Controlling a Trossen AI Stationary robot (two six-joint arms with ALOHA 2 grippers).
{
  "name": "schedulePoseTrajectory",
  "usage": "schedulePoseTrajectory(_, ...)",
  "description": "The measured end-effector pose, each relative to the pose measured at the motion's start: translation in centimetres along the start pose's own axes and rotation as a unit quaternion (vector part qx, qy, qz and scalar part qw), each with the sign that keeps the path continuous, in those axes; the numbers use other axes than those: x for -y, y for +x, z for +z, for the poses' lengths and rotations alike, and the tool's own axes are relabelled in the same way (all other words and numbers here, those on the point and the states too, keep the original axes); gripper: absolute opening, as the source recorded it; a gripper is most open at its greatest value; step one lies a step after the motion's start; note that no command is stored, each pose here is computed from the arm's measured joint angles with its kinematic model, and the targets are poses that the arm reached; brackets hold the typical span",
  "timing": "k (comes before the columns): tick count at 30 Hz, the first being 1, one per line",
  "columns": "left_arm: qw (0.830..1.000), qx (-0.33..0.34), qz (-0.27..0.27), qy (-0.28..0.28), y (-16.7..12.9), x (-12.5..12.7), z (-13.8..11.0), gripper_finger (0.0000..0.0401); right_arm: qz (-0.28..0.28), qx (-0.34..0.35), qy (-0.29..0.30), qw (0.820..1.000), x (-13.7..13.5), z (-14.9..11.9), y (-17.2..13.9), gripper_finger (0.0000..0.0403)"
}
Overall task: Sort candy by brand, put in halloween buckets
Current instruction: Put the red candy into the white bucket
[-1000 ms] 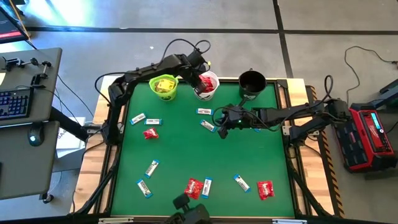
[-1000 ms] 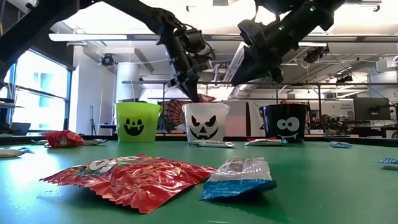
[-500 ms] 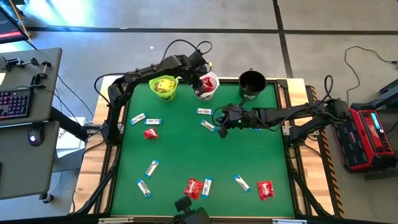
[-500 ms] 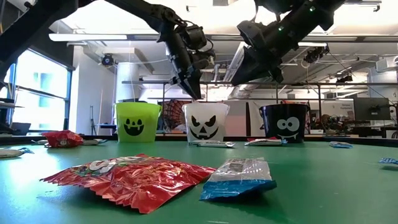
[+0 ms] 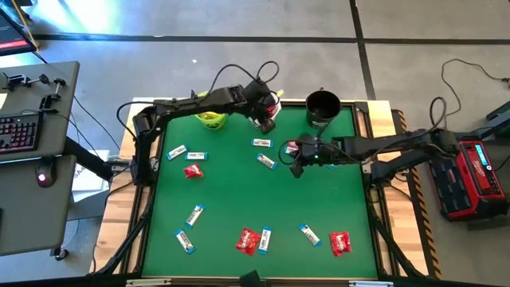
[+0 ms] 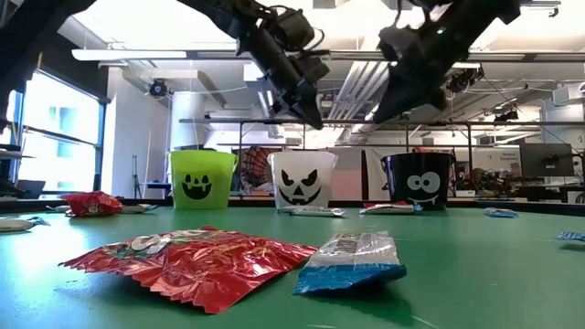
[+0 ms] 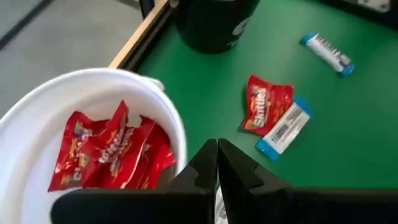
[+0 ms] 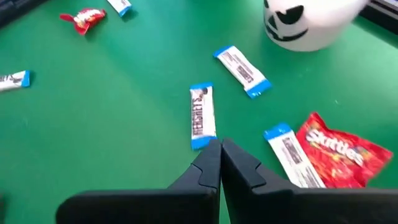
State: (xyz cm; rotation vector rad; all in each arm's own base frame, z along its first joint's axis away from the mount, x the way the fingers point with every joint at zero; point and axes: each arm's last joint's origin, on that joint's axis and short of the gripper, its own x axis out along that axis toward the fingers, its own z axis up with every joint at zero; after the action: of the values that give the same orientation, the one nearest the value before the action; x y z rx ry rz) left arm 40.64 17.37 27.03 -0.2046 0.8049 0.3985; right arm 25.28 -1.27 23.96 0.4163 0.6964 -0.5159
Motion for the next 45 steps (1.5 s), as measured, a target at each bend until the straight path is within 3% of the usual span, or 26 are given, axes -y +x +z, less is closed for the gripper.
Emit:
schedulePoseTrajectory(4, 0.999, 0.036, -0.004, 0.002, -1.0, 1.2, -1.1, 0.0001, 0.007, -0.020, -0.002, 1.000, -0.1, -0.6, -1.0, 0.0000)
schedulePoseTrajectory(8, 0.998, 0.065, -0.012, 0.007, -2.5, 2.2, -2.8, 0.0001, 0.054, -0.037, -0.019, 0.998, -1.8, -1.8, -2.2, 0.0000)
schedulePoseTrajectory(15, 0.994, 0.100, -0.029, 0.022, -5.7, 3.6, -6.8, 0.0001, 0.089, -0.138, -0.020, 0.986, -4.1, -5.6, -4.3, 0.0000)
schedulePoseTrajectory(23, 0.994, 0.083, -0.057, 0.045, -8.6, 5.0, -12.0, 0.0001, 0.104, -0.193, -0.025, 0.975, -5.5, -8.4, -6.1, 0.0000)
schedulePoseTrajectory(27, 0.990, 0.015, -0.122, 0.070, -10.1, 5.5, -14.8, 0.0001, 0.093, -0.176, -0.034, 0.979, -5.6, -8.6, -6.3, 0.0000)
schedulePoseTrajectory(30, 0.987, -0.058, -0.126, 0.079, -11.3, 5.7, -16.5, 0.0001, 0.077, -0.166, -0.038, 0.982, -5.4, -8.5, -6.2, 0.0000)
schedulePoseTrajectory(35, 0.974, -0.195, -0.091, 0.070, -12.8, 6.0, -19.4, 0.0017, 0.063, -0.163, -0.043, 0.984, -5.0, -8.2, -5.9, 0.0001)
schedulePoseTrajectory(38, 0.960, -0.272, -0.056, 0.027, -13.5, 6.3, -20.9, 0.0045, 0.058, -0.159, -0.050, 0.984, -4.7, -7.8, -5.6, 0.0001)
schedulePoseTrajectory(42, 0.946, -0.322, 0.009, -0.039, -13.9, 6.2, -22.4, 0.0088, 0.060, -0.161, -0.068, 0.983, -4.3, -7.3, -5.2, 0.0001)
schedulePoseTrajectory(45, 0.935, -0.349, 0.035, -0.060, -13.5, 5.9, -23.9, 0.0119, 0.057, -0.159, -0.075, 0.983, -4.1, -7.1, -5.0, 0.0001)
